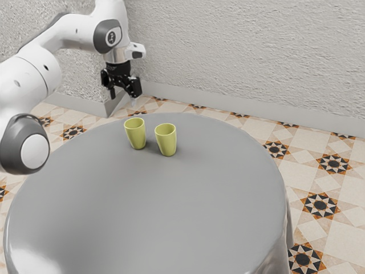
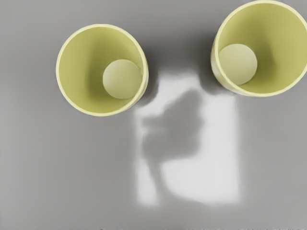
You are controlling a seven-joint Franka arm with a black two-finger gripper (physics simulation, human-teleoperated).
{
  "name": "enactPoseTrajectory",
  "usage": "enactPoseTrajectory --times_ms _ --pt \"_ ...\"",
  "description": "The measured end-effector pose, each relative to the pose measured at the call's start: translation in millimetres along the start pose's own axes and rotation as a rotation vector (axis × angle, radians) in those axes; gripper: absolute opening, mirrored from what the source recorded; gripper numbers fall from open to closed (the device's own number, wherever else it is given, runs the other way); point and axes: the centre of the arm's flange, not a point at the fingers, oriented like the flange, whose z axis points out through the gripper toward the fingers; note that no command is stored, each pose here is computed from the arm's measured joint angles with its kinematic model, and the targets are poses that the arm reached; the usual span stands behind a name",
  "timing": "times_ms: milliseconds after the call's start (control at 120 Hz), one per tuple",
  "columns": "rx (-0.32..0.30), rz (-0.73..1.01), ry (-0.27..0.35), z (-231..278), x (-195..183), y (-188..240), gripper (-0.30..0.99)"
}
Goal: Place the left cup onto the right cup
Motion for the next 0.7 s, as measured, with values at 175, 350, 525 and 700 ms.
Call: enactPoseTrajectory --times_ms 175,350,525,700 --pt "-0.007 0.001 -0.034 31 2 -3 0.69" --pt "-0.010 0.005 -0.046 58 9 -2 0.69" --pt "-0.013 0.011 -0.036 81 20 0 0.69" --pt "-0.011 0.012 0.004 90 33 0 0.69"
